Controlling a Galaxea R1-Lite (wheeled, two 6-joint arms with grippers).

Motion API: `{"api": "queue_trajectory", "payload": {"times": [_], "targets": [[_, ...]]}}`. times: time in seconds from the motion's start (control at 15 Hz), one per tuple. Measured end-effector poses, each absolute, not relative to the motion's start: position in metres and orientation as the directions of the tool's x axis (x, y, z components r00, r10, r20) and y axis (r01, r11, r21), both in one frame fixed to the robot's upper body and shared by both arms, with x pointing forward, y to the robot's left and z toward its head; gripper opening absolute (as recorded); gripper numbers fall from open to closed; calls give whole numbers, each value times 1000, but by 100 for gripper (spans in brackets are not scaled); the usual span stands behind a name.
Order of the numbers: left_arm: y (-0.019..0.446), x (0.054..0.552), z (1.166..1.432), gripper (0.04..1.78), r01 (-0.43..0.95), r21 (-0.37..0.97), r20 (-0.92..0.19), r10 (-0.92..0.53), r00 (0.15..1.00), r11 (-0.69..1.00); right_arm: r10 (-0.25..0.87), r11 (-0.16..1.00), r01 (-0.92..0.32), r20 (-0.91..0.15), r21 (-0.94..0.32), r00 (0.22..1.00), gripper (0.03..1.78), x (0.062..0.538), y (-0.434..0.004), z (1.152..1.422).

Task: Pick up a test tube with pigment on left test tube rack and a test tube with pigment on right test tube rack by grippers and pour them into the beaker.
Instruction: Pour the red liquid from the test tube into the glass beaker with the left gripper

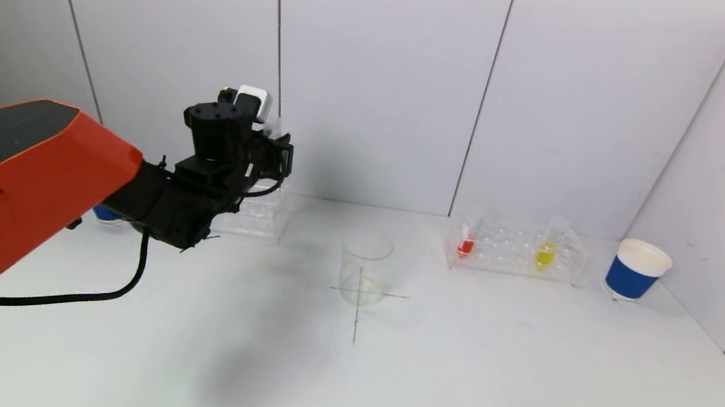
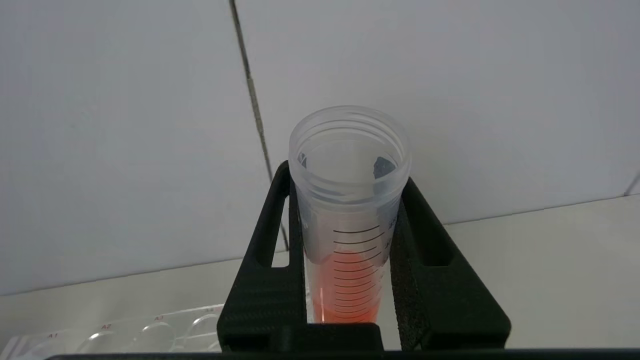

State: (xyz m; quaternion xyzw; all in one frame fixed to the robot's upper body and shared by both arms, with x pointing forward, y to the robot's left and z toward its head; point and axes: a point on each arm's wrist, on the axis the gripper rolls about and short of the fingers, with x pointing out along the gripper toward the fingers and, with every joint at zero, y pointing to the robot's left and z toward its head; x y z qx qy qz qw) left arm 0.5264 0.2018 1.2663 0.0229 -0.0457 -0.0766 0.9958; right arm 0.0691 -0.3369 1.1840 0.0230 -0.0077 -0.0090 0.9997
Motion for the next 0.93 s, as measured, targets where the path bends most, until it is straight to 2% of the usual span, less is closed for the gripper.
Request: {"api": "queue_trajectory", "payload": {"times": [0.27, 0.47, 0.93], "targets": [[182, 514, 1309, 48, 207, 54, 85, -211, 974, 977, -18, 999, 18, 15, 46, 1000, 177, 69, -337, 1184], [169, 507, 1337, 48, 314, 63, 76, -318, 945, 947, -18, 999, 18, 15, 46, 1000, 177, 69, -337, 1184], [159, 494, 1372, 48, 679, 119, 32, -686, 727, 724, -18, 999, 18, 15, 46, 1000, 177, 69, -337, 1184]]}}
